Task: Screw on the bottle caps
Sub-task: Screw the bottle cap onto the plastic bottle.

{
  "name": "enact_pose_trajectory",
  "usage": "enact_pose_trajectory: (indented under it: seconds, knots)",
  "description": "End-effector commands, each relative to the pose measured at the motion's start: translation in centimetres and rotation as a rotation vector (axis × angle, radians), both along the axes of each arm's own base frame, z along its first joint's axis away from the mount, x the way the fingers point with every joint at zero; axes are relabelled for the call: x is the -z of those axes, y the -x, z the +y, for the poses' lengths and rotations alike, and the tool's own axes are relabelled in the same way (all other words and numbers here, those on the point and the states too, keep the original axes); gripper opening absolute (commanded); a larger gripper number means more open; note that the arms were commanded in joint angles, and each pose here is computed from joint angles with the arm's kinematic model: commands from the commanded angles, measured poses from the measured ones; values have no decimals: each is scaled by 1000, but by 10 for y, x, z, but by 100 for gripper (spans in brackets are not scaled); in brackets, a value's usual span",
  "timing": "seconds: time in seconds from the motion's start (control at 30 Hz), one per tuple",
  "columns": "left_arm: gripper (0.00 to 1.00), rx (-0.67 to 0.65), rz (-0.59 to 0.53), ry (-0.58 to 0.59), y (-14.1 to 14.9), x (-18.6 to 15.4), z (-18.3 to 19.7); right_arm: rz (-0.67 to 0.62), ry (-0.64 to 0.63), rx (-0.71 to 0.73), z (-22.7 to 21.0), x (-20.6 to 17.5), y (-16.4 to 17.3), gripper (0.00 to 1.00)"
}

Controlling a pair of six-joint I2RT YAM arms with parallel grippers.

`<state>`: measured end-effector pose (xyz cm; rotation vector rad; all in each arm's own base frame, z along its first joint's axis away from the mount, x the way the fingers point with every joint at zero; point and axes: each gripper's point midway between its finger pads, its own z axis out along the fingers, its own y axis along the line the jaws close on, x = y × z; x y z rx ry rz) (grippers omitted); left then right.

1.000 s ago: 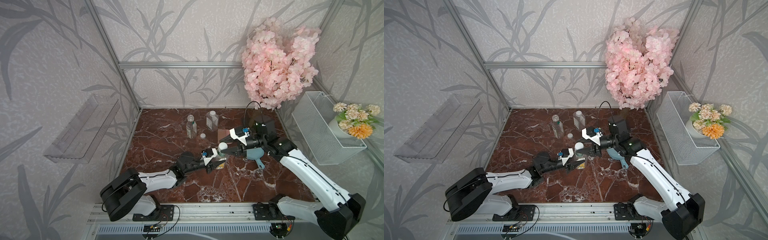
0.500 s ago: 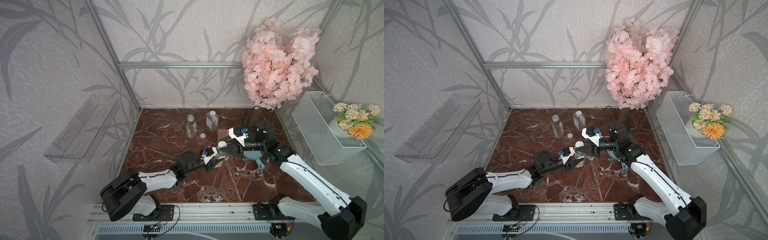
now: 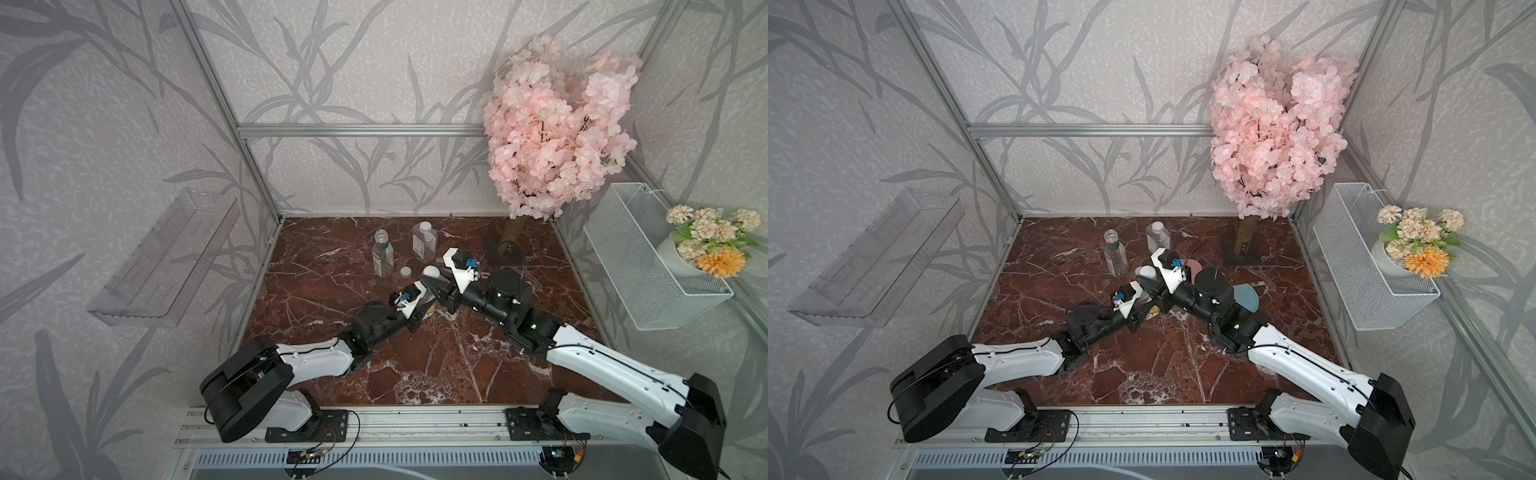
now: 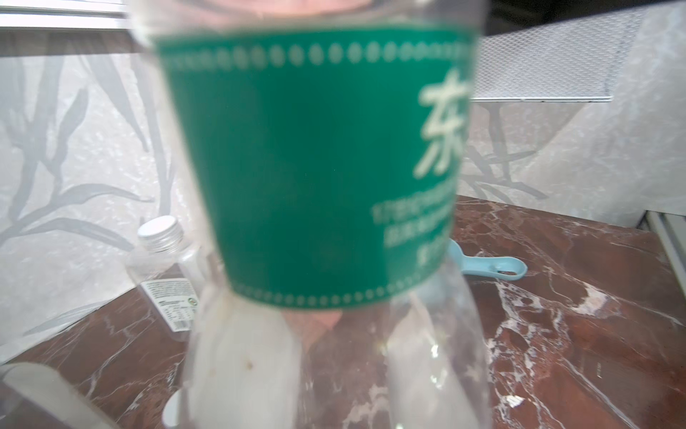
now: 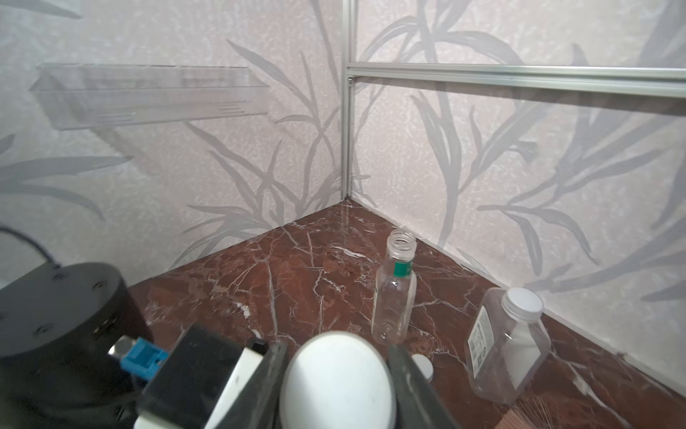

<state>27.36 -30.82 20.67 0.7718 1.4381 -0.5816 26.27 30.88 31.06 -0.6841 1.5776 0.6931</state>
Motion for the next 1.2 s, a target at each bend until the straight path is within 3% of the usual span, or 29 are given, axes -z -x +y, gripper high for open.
enact_pose_trajectory:
  seconds: [0.0,0.17,0.37,0.5,0.77,0.97,1.17]
  knots:
    - [18,-4,-218,193,6,-86,-2,204,177,119,8,97,5,28]
    - [18,-53,-205,186,1,-80,4,188,170,176,19,103,2,27]
    - [18,-83,-167,165,-3,-65,9,157,150,147,21,84,7,31]
    - [18,-94,-128,144,-5,-50,9,126,115,112,16,64,16,48]
    - [18,-136,-54,113,-13,-28,12,84,99,17,-15,19,51,99]
    - [18,-62,-45,93,-5,-26,3,35,101,-118,-48,-5,84,99]
    - [18,220,-75,67,36,-30,-24,-13,148,-296,-74,-22,98,99]
